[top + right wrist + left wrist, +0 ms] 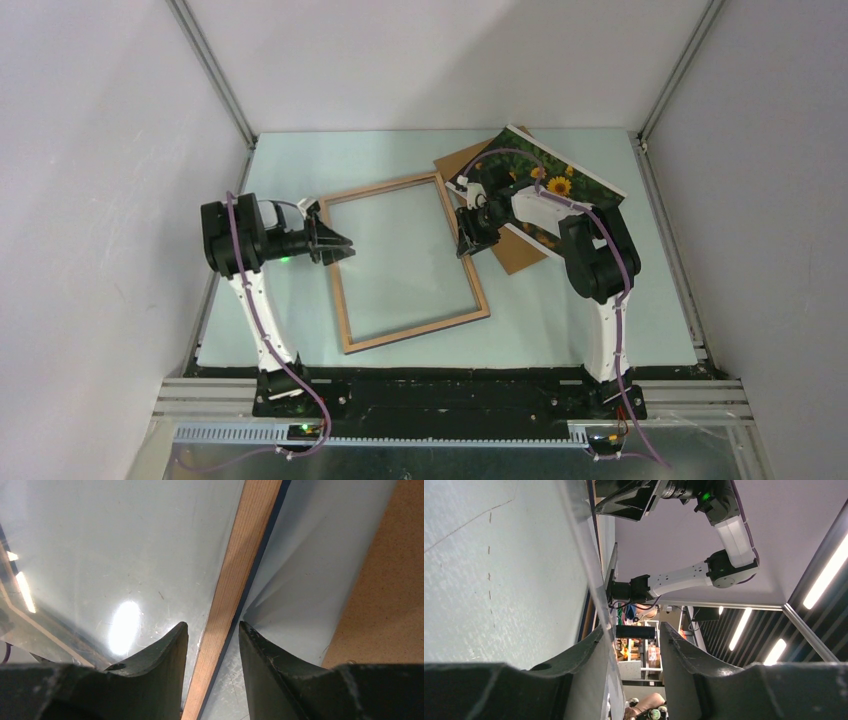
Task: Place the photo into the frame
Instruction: Place the photo frame item in the photo frame.
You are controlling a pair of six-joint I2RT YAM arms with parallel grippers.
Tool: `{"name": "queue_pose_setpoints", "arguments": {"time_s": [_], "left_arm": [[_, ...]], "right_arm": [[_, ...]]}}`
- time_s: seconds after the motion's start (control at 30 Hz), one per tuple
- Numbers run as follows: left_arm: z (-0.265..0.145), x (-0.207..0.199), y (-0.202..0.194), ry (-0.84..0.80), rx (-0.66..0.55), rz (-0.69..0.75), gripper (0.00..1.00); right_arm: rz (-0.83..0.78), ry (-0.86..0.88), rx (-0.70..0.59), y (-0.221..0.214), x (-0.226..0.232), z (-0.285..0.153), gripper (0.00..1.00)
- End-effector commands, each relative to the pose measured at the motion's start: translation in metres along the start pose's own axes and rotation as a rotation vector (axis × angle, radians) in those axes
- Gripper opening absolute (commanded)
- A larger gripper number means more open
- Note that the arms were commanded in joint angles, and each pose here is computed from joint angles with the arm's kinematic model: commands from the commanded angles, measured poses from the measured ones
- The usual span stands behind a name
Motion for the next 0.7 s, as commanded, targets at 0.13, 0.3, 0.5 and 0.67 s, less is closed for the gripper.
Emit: {"name": "queue_pose_setpoints", "arguments": {"time_s": [0.13,0.3,0.5,0.67], "left_arm": [[0.005,-0.011,0.015,0.012,0.031,0.028,0.49],[0.005,-0.011,0.025,0.028,0.048,0.028,0.52],[0.004,-0.024,0.040,0.060,0.068,0.049,0.52],[0.004,-0.031,0.051,0.093,0.091,0.059,0.55]], "right_arm": [[-0.044,0.000,-0.042,0.006,0.009,-0.011,0.47],[-0.048,0.000,-0.039,0.006,0.010,-0.009,0.47],[-0.051,-0.001,-0.035,0.006,0.010,-0.008,0.47],[-0.056,-0.002,-0.033,0.005,0.012,-0.007,0.47]]}}
Point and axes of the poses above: each gripper's point midway between its finger pads, its own z axis out along the fingers, its own x axis along the line the jaws close on, y = z × x, the point moved 10 cm from there along -z, back along the fingers
